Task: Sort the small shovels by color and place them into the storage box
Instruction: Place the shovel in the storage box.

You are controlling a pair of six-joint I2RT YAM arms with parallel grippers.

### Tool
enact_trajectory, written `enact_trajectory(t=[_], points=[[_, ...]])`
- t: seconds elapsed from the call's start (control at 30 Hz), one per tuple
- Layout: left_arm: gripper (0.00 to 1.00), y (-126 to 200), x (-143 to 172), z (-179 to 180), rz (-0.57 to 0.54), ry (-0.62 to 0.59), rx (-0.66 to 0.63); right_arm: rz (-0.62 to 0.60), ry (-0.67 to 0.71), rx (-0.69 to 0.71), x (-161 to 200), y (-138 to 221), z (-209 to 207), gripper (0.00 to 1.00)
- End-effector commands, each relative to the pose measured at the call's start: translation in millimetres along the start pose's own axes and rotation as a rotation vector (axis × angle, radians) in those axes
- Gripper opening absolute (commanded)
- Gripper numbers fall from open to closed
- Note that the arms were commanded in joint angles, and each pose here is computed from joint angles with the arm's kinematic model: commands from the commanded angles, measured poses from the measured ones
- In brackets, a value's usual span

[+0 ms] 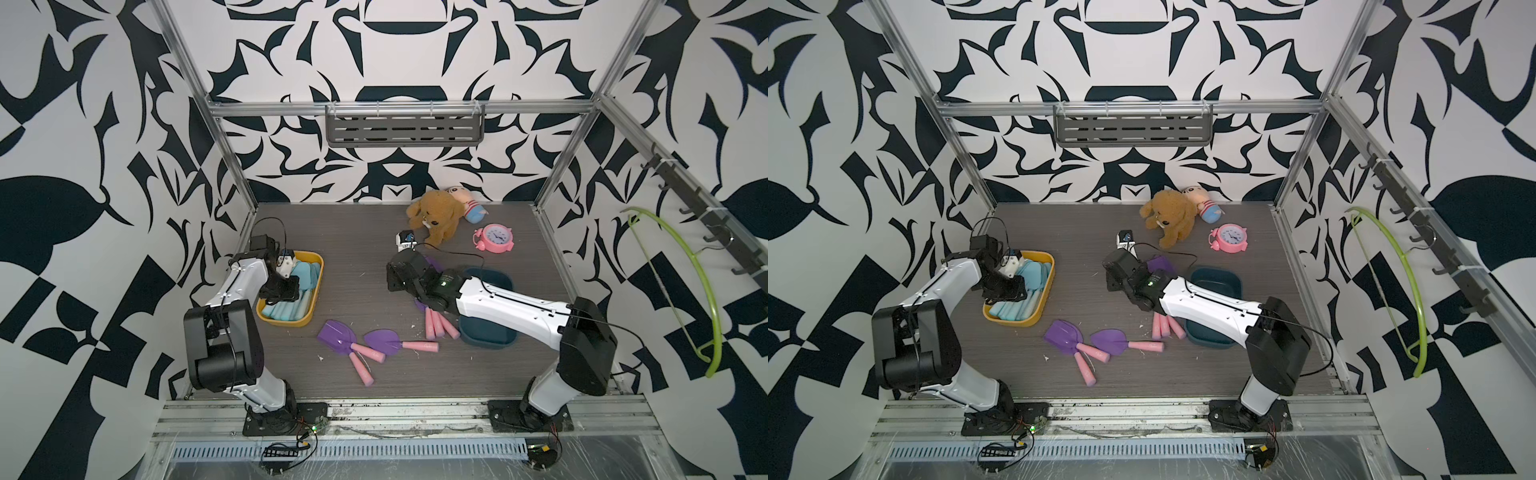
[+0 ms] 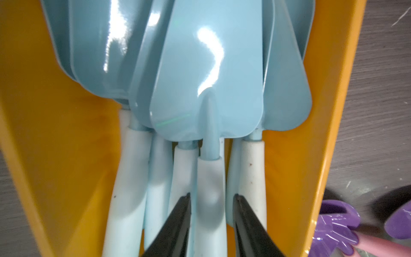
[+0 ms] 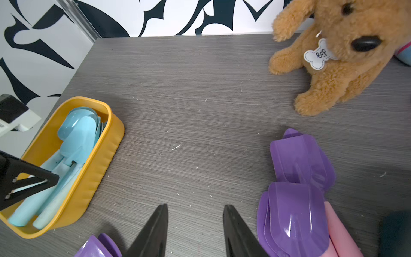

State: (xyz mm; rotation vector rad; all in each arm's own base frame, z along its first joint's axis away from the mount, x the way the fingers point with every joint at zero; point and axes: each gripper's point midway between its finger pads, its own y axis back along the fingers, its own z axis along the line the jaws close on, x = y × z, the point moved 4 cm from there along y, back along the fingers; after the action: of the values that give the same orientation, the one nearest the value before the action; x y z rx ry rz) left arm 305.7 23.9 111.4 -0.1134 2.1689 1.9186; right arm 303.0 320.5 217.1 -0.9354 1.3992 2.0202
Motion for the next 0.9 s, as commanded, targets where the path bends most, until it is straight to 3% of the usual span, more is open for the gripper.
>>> enact_trajectory(t=[0.0, 0.3, 0.47, 0.63, 0.77, 0.87], points=[[0.40, 3.7, 1.5, 1.1, 0.017, 0.010, -0.011, -0.062, -0.006, -0.010, -20.2, 16.2, -0.6, 0.45], [0.39, 16.2, -0.6, -7.0, -0.036, 0.008, 0.025, -0.051, 0.016, -0.035, -24.0, 14.6, 4.5, 0.45], [0.47, 44.3, -6.5, -43.7, -0.155, -0.011, 0.259, -0.003, 0.121, -0.044, -23.4, 18.2, 2.1, 0.45], [0.48, 66.6, -8.2, -86.7, -0.298, -0.088, 0.541, 0.177, 0.296, -0.125, -4.6, 21.8, -4.1, 0.45], [0.48, 65.0, -0.7, -117.9, -0.279, -0.215, 0.603, 0.342, 0.389, -0.106, 13.9, 24.2, -17.7, 0.44], [0.49, 56.4, 6.6, -138.9, -0.231, -0.310, 0.603, 0.445, 0.335, -0.029, 19.5, 20.1, -40.5, 0.44]])
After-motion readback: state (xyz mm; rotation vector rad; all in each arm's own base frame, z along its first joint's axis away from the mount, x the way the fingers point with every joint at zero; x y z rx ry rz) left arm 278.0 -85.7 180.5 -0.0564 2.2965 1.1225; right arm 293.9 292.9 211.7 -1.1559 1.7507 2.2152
